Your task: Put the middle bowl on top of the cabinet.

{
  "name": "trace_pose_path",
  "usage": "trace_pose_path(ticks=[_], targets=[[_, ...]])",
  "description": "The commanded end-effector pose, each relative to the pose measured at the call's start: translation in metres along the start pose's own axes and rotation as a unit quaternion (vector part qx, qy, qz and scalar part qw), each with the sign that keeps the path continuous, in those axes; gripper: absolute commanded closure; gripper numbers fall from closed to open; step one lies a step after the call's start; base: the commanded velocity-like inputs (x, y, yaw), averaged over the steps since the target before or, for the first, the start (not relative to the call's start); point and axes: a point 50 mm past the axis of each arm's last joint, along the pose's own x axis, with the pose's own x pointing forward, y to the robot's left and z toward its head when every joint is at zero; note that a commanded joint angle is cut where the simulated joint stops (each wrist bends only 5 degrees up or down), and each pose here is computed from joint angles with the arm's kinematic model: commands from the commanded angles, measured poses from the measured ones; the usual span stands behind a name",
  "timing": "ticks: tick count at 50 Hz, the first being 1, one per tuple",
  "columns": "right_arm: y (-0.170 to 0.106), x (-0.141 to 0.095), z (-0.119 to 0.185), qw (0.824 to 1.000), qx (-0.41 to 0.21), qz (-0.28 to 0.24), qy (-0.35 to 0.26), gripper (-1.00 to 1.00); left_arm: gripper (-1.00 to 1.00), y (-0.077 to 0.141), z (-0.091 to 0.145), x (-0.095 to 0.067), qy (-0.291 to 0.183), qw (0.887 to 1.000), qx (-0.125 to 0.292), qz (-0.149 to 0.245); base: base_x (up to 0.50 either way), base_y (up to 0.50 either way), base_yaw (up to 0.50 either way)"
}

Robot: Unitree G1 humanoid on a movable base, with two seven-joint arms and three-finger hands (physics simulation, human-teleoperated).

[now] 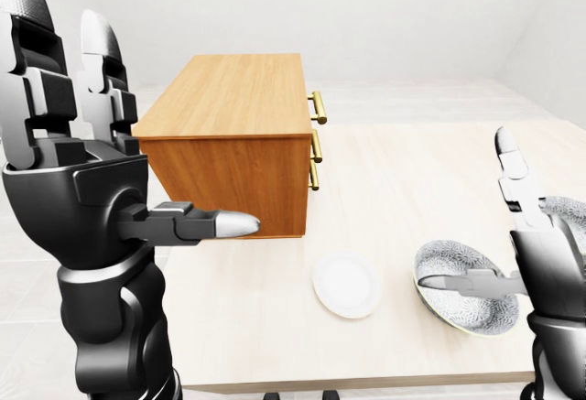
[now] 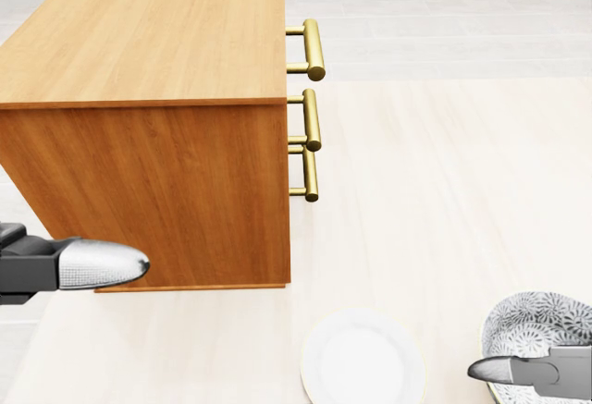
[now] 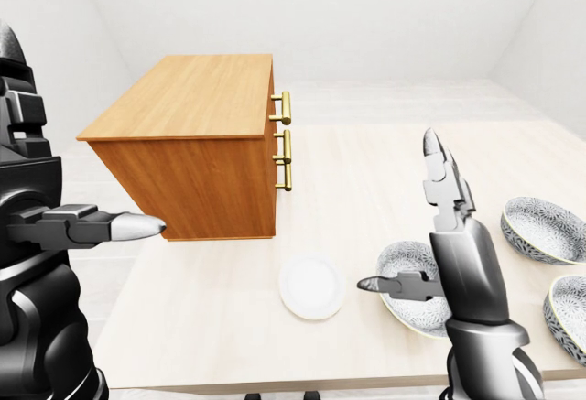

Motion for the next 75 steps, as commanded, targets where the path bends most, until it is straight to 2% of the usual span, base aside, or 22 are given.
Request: trace_pose_path(ticks=[1,24,28,37,38,39,49,62,64,71,75], targets=[[0.008,-0.004,-0.007,0.998,-0.04,0.024,0.045,-1.0,-1.0,-0.002,0.0,0.005,-0.008,1.0,0.008,0.002,0.0,0.0,0.0],[0.013,-0.019,-0.035,0.986,-0.076,0.043,0.141,-1.0,-1.0,-0.002,0.0,0.004,-0.008,1.0,0.014,0.001,0.0,0.0,0.0],[0.015,-0.022,-0.035,0.983,-0.115,0.054,0.135,-1.0,-1.0,-0.003,0.0,0.004,-0.008,1.0,0.016,0.0,0.0,0.0,0.0],[0.008,-0.027,-0.032,0.977,-0.156,0.06,0.134,-1.0,-1.0,-0.003,-0.001,0.005,-0.006,1.0,0.016,-0.001,0.0,0.0,0.0],[0.01,-0.031,-0.031,0.974,-0.163,0.078,0.137,-1.0,-1.0,-0.003,-0.001,0.005,-0.005,1.0,0.016,-0.001,0.0,0.0,0.0],[0.007,-0.032,-0.028,0.971,-0.182,0.075,0.133,-1.0,-1.0,-0.003,0.0,0.005,-0.007,1.0,0.016,0.0,0.0,0.0,0.0],[-0.006,-0.038,-0.019,0.958,-0.23,0.074,0.157,-1.0,-1.0,-0.003,-0.001,0.005,-0.005,1.0,0.018,0.001,0.0,0.0,0.0],[0.008,-0.045,-0.035,0.932,-0.272,0.067,0.228,-1.0,-1.0,-0.003,-0.002,0.004,-0.003,1.0,0.019,0.003,0.0,0.0,0.0],[0.008,-0.043,-0.032,0.935,-0.268,0.057,0.223,-1.0,-1.0,-0.003,0.0,0.005,-0.007,1.0,0.019,0.003,0.0,0.0,0.0],[0.015,-0.042,-0.031,0.917,-0.323,0.063,0.223,-1.0,-1.0,-0.001,-0.003,0.005,-0.002,1.0,0.017,0.007,0.0,0.0,0.0],[0.018,-0.041,-0.024,0.92,-0.326,0.064,0.208,-1.0,-1.0,-0.001,-0.003,0.004,-0.002,1.0,0.017,0.007,0.0,0.0,0.0]])
